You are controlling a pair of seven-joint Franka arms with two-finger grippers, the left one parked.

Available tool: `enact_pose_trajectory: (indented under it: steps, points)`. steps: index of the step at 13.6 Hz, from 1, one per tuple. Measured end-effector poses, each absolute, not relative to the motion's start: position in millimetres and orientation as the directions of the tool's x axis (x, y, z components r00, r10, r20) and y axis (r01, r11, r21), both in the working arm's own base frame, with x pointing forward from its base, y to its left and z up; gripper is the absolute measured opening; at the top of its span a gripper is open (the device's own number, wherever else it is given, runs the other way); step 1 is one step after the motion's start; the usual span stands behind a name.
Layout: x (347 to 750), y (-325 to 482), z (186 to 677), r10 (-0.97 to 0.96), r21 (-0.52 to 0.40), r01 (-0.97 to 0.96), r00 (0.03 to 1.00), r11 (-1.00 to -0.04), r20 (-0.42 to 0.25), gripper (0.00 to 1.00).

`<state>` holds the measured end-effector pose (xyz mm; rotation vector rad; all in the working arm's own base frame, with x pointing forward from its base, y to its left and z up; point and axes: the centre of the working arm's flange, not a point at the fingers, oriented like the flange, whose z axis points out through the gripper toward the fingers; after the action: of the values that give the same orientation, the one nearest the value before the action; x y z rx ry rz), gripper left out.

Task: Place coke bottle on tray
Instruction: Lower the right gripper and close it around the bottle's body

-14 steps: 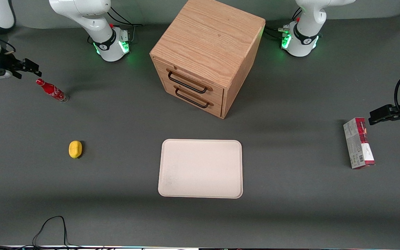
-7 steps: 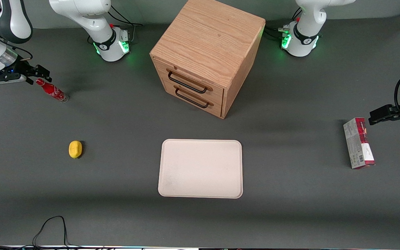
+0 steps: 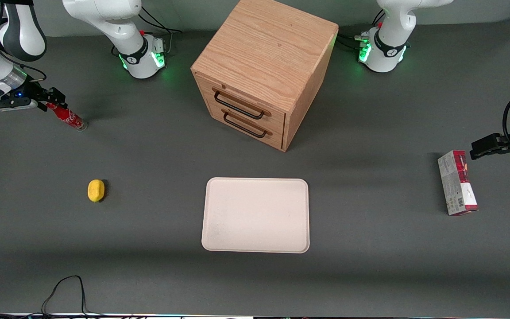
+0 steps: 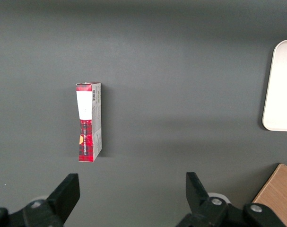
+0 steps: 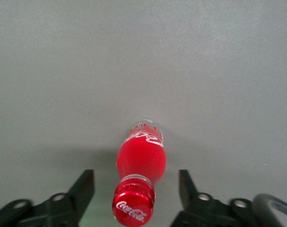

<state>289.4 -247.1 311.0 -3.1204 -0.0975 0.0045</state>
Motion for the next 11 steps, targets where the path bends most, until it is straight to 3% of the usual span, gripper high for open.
enact_pose_trajectory:
  steps: [3,6,8,11]
  points:
    - [291.9,-245.1,310.2,0.071,-0.019,0.071,0.997,-0.997,-0.007,0.36]
    - [293.9,-242.1,310.2,0.08,-0.026,0.079,0.996,-0.997,-0.027,0.34]
    - [300.4,-233.6,315.3,0.09,-0.035,0.088,0.993,-0.996,-0.075,0.34]
    - [349.3,-195.4,370.0,0.104,-0.046,0.099,0.99,-0.994,-0.098,0.34]
